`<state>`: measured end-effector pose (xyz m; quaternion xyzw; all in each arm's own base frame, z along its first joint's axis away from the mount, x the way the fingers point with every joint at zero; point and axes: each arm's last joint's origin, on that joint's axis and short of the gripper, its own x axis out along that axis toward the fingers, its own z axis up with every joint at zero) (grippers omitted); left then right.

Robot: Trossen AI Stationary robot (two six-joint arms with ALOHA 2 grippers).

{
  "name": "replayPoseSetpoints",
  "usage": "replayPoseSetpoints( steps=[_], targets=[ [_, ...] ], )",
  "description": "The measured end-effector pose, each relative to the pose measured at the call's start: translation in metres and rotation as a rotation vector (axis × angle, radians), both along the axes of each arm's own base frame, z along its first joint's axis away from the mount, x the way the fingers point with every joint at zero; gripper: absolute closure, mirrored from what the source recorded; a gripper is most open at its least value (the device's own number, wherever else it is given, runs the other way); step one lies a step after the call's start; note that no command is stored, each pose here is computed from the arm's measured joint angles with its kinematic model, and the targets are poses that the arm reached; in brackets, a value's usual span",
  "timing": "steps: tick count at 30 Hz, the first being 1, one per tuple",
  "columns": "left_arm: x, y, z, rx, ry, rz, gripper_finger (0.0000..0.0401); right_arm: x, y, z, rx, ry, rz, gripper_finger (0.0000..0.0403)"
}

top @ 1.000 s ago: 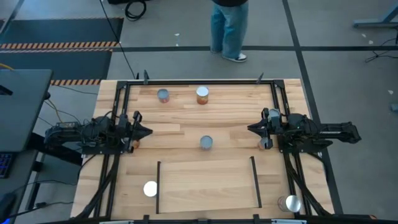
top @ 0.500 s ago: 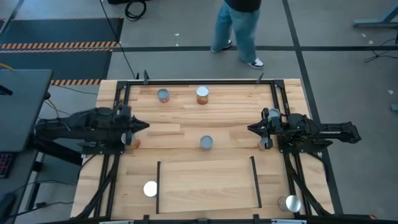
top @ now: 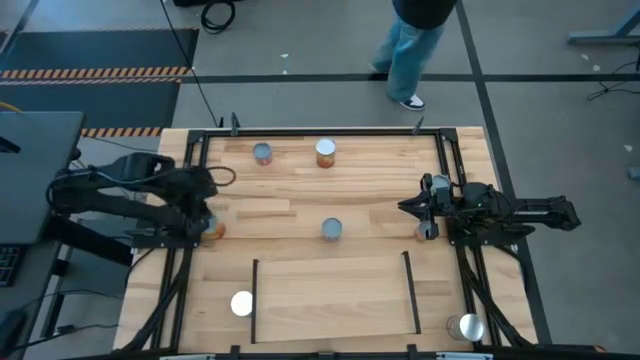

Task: Pick and place cans onto a shelf
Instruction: Put the left canned corn on the shelf

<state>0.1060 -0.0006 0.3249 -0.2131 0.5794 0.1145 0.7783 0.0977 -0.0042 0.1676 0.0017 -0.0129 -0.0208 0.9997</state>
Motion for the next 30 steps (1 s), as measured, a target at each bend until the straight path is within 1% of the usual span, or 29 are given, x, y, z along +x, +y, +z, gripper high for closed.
replayPoseSetpoints(
  steps=[4,7,10,13,16,18,21,23,26,30],
  targets=[
    [0.002,0.0,-0.015,-0.025,0.186,0.044,0.0276,0.0,0.0,0.0,0.0,0.0,0.0,0.0356],
    [0.005,0.0,-0.028,-0.077,0.237,0.073,0.0217,0.0,0.0,0.0,0.0,0.0,0.0,0.0356],
    [0.009,0.002,-0.045,-0.09,0.325,0.145,0.0156,0.0,0.0,0.0,0.0,0.0,0.0,0.0356],
    [0.012,0.005,-0.066,-0.084,0.415,0.185,0.0097,0.0,0.0,0.0,0.0,0.0,0.0,0.0356],
    [0.015,0.012,-0.082,-0.026,0.503,0.174,0.0055,0.0,0.0,0.0,0.0,0.0,0.0,0.0356],
    [0.022,0.015,-0.084,0.009,0.483,0.161,0.0047,0.0,0.0,0.0,0.0,0.0,0.0,0.0356],
    [0.029,0.019,-0.089,0.037,0.5,0.132,0.0045,0.0,0.0,0.0,0.0,0.0,0.0,0.0356],
    [0.033,0.021,-0.092,0.035,0.501,0.139,0.0044,0.0,0.0,0.0,0.0,0.0,-0.001,0.0356],
    [0.035,0.023,-0.096,0.03,0.538,0.131,0.0044,0.0,0.0,0.0,0.0,0.0,0.0,0.0356],
    [0.039,0.026,-0.099,0.014,0.533,0.13,0.0044,0.0,0.0,0.0,0.0,0.0,0.0,0.0356]
  ],
)
